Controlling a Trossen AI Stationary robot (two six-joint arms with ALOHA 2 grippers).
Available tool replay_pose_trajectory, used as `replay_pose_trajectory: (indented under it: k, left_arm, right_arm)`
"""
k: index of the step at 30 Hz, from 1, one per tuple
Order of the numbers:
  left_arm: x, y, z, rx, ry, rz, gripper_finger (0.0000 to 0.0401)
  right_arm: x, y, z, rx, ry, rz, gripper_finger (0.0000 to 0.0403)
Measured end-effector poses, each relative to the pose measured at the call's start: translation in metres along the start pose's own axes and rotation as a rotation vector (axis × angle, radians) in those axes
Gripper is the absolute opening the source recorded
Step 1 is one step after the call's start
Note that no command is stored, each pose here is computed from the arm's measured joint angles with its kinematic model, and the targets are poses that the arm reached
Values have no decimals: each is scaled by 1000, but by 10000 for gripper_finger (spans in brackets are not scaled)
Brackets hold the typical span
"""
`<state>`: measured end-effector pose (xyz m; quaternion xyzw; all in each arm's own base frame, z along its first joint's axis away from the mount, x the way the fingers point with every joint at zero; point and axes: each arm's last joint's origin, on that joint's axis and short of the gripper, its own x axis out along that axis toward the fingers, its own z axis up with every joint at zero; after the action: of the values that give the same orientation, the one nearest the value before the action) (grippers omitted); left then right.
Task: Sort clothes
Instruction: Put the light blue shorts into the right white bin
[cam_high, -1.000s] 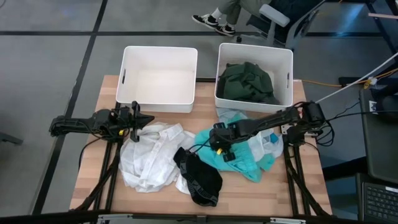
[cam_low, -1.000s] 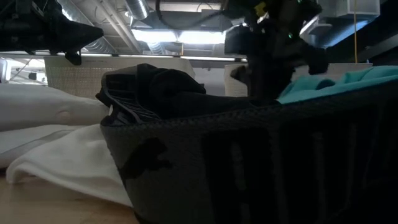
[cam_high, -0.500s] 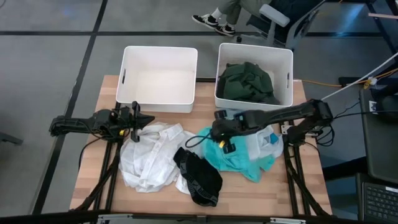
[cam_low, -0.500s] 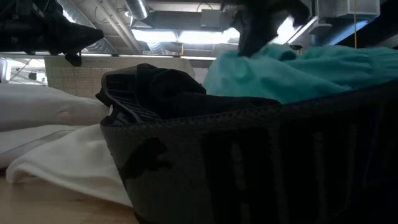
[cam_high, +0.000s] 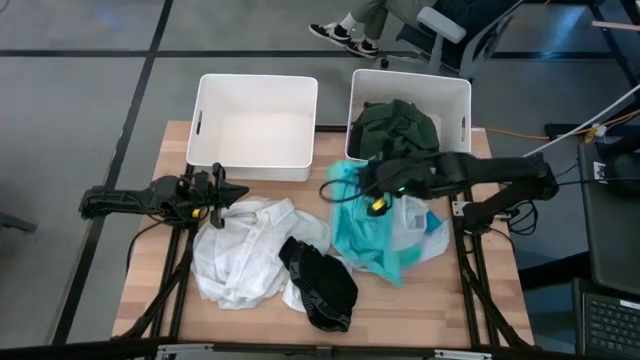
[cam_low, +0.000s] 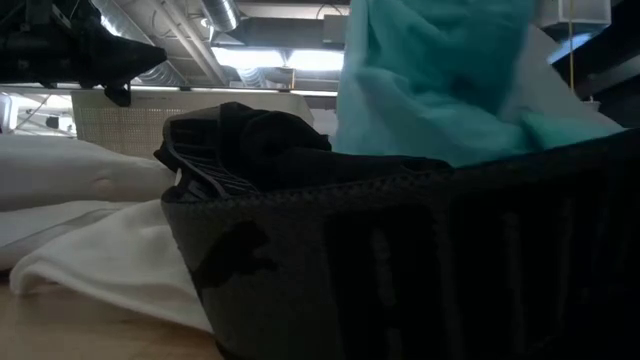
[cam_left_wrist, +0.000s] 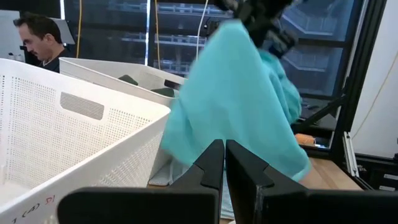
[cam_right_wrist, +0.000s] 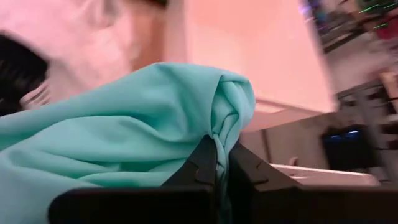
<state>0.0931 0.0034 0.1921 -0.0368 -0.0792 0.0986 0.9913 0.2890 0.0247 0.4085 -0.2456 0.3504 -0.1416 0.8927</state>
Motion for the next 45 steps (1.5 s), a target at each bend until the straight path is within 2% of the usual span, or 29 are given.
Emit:
replay_pose_trajectory:
  k: [8,18,30,36,45]
  left_arm:
    - [0,0,0,0,0,0,8]
    - [0,0,0,0,0,0,8]
    - [0,0,0,-3,0,0,8]
    - [0,0,0,-1,0,0,8]
    - [0,0,0,-1,0,0,8]
  right_arm:
    - [-46,-38,17,45,-98,-191,18]
    - [-98,-81,32,75,-155,-464,18]
    - [-158,-135,31,139,-164,-739,19]
    - [-165,-166,18,166,-106,-852,19]
    - [-155,-203,-3,170,-39,-943,19]
